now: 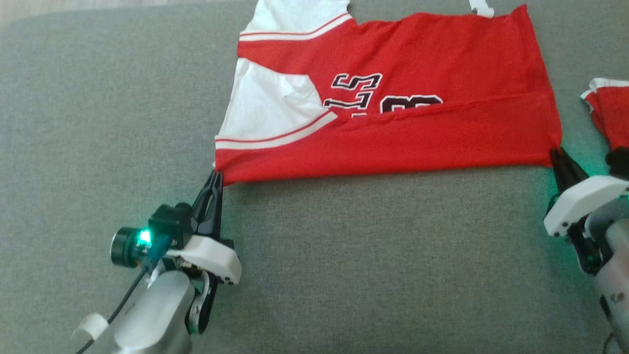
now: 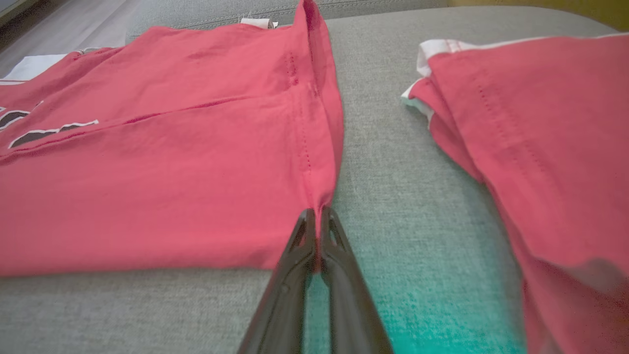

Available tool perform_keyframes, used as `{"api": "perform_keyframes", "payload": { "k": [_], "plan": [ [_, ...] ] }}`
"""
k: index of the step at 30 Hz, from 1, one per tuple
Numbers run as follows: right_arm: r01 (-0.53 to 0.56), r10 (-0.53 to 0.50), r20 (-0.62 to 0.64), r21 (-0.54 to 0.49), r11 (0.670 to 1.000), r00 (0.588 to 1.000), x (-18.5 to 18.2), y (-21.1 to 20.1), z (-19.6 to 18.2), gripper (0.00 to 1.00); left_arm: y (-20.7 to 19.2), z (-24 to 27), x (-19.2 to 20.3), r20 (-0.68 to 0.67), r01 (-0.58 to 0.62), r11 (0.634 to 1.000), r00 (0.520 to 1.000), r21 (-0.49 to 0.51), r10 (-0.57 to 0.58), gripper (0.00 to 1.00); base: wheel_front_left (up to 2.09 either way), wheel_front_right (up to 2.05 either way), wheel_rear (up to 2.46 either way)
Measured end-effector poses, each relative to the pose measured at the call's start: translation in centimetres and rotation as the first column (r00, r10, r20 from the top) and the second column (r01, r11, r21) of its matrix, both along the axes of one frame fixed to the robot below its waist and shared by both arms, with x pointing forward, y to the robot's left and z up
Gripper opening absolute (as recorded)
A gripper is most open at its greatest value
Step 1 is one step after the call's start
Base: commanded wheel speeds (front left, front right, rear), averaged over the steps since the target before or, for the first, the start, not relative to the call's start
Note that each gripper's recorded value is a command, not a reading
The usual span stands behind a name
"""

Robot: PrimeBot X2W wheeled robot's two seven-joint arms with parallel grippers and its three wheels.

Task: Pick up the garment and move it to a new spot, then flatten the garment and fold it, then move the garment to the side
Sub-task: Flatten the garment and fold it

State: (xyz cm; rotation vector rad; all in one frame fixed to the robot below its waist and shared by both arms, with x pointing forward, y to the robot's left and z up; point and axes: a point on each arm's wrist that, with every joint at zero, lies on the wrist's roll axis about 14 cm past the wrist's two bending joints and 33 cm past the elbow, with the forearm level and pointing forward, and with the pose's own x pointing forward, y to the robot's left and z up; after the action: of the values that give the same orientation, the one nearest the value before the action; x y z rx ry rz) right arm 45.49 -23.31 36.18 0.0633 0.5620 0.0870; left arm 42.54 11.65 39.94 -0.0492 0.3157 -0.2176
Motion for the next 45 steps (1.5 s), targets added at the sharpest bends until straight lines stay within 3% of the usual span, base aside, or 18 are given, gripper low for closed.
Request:
{"api": "perform_keyframes", "payload": {
  "k": [10, 21, 26, 27, 28, 29, 30, 31, 32, 39, 45],
  "plan": [
    [0.007, -0.007, -0.038, 0.009, 1.0, 0.999, -6.1, -1.3, -0.1, 0.0, 0.2, 0.9, -5.5, 0.004, -0.024, 0.999, 1.0, -0.021, 0.024, 0.0, 0.0, 0.0, 0.0],
    [0.034, -0.031, -0.067, 0.051, 0.998, 0.997, -12.4, -1.9, -0.8, 0.0, -0.2, -0.5, -12.8, -0.123, -0.051, 0.996, 0.992, -0.077, 0.041, 0.0, 0.0, 0.0, 0.0],
    [0.044, -0.04, -0.066, 0.059, 0.997, 0.997, -13.6, -2.1, -0.7, 0.0, -0.5, -0.8, -14.0, -0.158, -0.042, 0.995, 0.987, -0.086, 0.028, 0.0, 0.0, 0.0, 0.0],
    [0.043, -0.039, -0.063, 0.058, 0.997, 0.997, -13.6, -2.1, -0.6, 0.22, -0.5, -0.7, -13.9, -0.157, -0.039, 0.995, 0.987, -0.087, 0.025, 0.0, 0.0, 0.0, 0.0],
    [0.044, -0.041, -0.057, 0.056, 0.997, 0.998, -13.6, -2.2, -0.4, 0.54, -0.7, -0.7, -13.9, -0.161, -0.038, 0.995, 0.987, -0.093, 0.022, 0.0, 0.0, 0.0, 0.0],
    [0.045, -0.042, -0.058, 0.054, 0.998, 0.997, -13.6, -2.3, -0.3, 1.0, -0.8, -0.6, -13.9, -0.161, -0.038, 0.994, 0.987, -0.098, 0.022, 0.0, 0.0, 0.0, 0.0],
    [0.045, -0.042, -0.058, 0.05, 0.998, 0.997, -13.7, -2.4, -0.2, 1.0, -0.8, -0.5, -13.9, -0.159, -0.037, 0.994, 0.987, -0.099, 0.021, 0.29, 0.0, 0.0, 0.0],
    [0.047, -0.044, -0.056, 0.05, 0.998, 0.997, -13.8, -2.4, -0.1, 1.0, -0.9, -0.6, -13.9, -0.163, -0.035, 0.995, 0.986, -0.098, 0.019, 0.87, 0.0, 0.0, 0.0],
    [0.051, -0.048, -0.059, 0.048, 0.998, 0.997, -14.0, -2.6, -0.1, 1.0, -0.9, -0.6, -13.9, -0.166, -0.035, 0.995, 0.986, -0.097, 0.019, 1.0, 0.0, 0.0, 0.0],
    [0.08, -0.08, -0.007, 0.041, 0.996, 0.997, -14.4, -3.2, 1.2, 1.0, -1.4, -0.2, -12.8, -0.163, -0.029, 0.994, 0.987, -0.107, 0.011, 1.0, 0.0, 0.0, 0.0],
    [0.098, -0.102, 0.086, 0.056, 0.994, 0.991, -13.3, -3.1, 3.7, 1.0, -1.1, 3.7, -7.2, -0.028, 0.07, 0.997, 0.997, -0.026, -0.071, 1.0, 0.0, 0.0, 0.0]
  ]
}}
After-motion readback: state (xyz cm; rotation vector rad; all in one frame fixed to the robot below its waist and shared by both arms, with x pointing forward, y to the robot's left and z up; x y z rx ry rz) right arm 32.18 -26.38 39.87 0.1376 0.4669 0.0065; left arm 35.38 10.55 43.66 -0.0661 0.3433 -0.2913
